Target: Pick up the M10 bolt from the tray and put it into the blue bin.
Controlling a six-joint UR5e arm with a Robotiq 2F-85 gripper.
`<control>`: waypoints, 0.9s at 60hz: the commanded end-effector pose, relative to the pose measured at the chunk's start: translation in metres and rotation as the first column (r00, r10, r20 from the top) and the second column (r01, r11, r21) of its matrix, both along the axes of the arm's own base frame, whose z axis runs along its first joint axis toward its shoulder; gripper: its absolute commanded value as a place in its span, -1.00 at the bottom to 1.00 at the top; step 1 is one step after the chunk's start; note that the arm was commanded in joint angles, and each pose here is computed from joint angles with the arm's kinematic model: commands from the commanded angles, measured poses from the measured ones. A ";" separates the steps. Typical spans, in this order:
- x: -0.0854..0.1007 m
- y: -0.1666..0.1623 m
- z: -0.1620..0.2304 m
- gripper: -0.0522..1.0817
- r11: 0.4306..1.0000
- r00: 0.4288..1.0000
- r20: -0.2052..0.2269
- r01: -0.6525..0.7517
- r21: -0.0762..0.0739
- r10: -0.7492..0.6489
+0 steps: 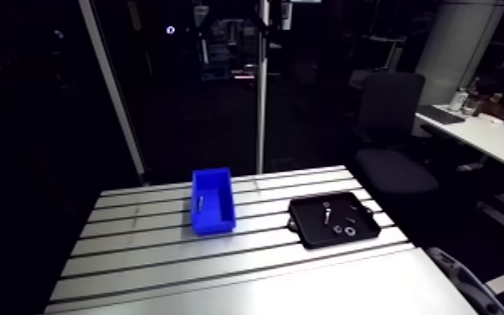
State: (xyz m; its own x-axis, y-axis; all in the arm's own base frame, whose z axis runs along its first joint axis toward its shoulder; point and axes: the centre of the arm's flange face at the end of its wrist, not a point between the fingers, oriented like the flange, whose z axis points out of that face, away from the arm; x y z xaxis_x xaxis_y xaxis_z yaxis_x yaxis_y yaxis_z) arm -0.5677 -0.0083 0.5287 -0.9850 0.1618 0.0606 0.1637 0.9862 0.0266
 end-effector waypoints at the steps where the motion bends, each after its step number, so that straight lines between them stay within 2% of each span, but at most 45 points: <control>1: 0.000 0.002 0.000 -0.90 1.000 1.000 0.001 0.001 0.006 -0.001; 6: 0.001 0.010 0.002 -0.90 1.000 1.000 -0.001 0.014 0.010 -0.014; 29: 0.005 0.042 0.000 -0.90 0.997 0.997 0.003 0.072 0.009 -0.073; 40: 0.006 0.062 -0.001 -0.90 0.994 0.994 0.004 0.112 0.006 -0.112; 47: 0.008 0.079 -0.004 -0.90 0.989 0.989 0.006 0.151 -0.003 -0.151; 54: 0.011 0.094 -0.007 -0.90 0.980 0.980 0.013 0.198 -0.001 -0.198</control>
